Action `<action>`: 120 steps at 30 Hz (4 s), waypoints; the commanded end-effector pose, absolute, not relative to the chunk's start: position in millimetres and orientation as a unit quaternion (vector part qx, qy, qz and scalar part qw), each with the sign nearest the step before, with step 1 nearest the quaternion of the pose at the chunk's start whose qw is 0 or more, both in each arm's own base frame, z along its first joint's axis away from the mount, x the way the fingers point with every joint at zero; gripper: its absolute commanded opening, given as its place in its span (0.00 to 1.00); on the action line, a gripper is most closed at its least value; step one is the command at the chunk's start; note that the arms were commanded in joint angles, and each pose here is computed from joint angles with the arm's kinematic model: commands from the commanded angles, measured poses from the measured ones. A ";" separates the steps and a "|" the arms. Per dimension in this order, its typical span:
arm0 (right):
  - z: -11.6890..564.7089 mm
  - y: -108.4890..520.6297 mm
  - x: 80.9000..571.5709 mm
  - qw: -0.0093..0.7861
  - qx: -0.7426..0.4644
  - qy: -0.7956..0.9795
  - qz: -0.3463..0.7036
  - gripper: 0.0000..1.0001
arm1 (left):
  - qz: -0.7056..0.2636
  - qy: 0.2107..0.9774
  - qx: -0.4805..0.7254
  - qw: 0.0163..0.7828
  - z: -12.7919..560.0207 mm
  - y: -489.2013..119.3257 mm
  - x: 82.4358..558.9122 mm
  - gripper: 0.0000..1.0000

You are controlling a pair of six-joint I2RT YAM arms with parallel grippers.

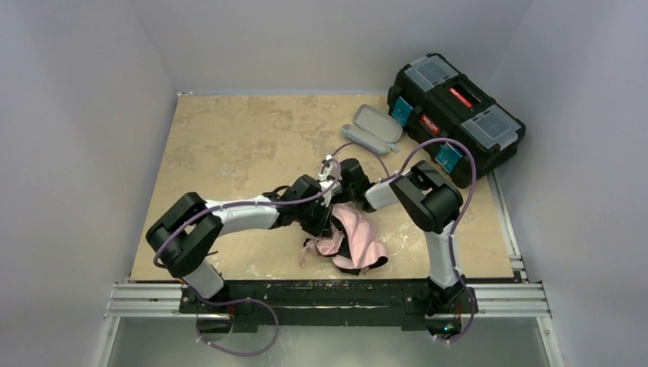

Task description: Put away the umbrella

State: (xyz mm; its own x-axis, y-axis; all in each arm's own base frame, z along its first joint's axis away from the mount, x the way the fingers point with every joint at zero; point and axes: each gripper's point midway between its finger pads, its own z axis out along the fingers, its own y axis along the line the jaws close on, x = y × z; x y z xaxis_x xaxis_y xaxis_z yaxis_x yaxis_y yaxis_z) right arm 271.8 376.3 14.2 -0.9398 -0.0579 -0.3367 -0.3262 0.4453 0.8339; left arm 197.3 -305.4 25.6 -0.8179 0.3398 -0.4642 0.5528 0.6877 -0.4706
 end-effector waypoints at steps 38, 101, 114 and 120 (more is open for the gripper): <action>-6.7 363.2 247.7 0.083 -0.097 0.873 0.471 0.00 | 0.241 0.822 0.367 0.363 -13.9 -276.2 189.7 0.00; 45.0 381.2 284.5 0.132 -0.139 0.868 0.457 0.00 | -0.015 0.912 0.300 0.280 54.2 -229.4 220.8 0.00; 180.1 416.7 321.6 0.207 -0.184 0.810 0.517 0.00 | 0.320 0.795 0.285 0.429 173.3 -196.1 271.8 0.00; 114.7 392.2 289.4 0.167 -0.159 0.832 0.504 0.00 | 0.358 0.788 0.297 0.403 122.0 -219.7 248.8 0.00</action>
State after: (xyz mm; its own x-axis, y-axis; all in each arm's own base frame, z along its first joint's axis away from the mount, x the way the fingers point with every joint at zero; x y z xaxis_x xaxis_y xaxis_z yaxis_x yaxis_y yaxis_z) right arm 322.8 407.4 169.0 -0.8374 -0.0476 -0.5444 -0.5167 0.3937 0.7603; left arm 251.9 -226.0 127.4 -0.4918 0.7451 -0.4505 0.3131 0.6342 0.7070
